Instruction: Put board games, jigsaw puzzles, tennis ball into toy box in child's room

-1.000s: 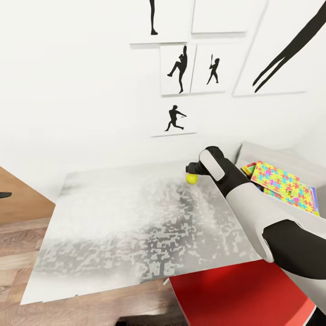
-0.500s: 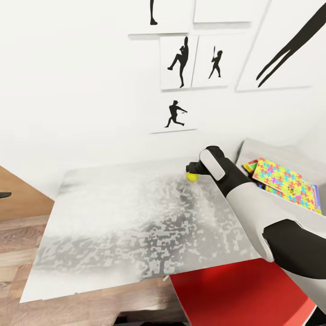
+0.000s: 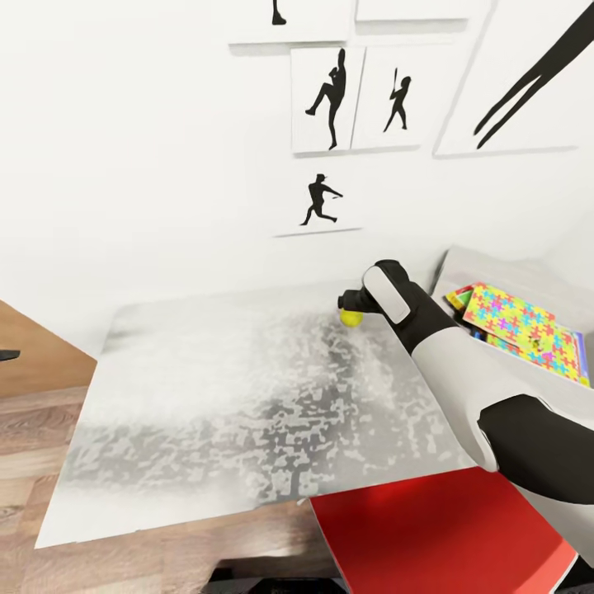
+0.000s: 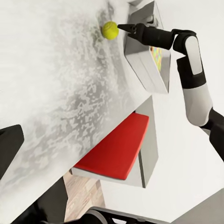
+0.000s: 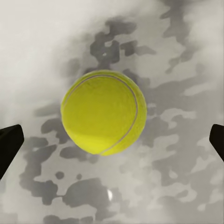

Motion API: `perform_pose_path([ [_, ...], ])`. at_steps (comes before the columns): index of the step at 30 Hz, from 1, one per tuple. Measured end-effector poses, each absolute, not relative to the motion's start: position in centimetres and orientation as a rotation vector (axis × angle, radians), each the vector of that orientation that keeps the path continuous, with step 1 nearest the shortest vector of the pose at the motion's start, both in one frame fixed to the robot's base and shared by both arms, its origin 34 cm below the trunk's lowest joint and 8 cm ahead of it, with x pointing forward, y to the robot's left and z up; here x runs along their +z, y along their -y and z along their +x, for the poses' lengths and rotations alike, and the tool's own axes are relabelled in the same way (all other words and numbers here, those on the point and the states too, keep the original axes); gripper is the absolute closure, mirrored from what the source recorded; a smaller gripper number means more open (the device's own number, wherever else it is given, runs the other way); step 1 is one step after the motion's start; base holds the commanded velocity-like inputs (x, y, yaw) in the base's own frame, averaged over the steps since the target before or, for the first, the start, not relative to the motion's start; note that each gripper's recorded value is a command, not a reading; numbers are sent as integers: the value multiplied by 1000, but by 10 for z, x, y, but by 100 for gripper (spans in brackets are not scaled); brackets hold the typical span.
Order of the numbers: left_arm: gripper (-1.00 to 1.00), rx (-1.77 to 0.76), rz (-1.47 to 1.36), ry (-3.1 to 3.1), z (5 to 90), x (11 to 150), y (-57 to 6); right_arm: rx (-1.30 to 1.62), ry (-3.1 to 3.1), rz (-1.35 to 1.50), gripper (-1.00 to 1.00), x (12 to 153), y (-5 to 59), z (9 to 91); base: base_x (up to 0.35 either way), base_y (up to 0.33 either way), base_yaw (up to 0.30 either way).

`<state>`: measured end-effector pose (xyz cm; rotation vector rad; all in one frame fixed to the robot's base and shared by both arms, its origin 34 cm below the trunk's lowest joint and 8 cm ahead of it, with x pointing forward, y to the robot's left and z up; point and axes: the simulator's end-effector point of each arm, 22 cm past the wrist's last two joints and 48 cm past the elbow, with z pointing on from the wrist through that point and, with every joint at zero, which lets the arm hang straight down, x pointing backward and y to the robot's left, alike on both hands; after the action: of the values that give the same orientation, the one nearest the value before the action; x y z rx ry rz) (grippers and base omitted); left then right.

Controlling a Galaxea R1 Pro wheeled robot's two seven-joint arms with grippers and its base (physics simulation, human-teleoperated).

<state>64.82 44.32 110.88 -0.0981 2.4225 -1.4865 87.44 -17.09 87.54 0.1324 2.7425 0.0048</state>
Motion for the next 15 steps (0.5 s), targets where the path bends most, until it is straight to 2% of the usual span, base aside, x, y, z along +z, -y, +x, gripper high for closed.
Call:
perform_pose_path([
  [15,-100,-1493,-118,-2443,650,1095,-443,3,-2755,133,-100,864,172,878,0,0,0],
])
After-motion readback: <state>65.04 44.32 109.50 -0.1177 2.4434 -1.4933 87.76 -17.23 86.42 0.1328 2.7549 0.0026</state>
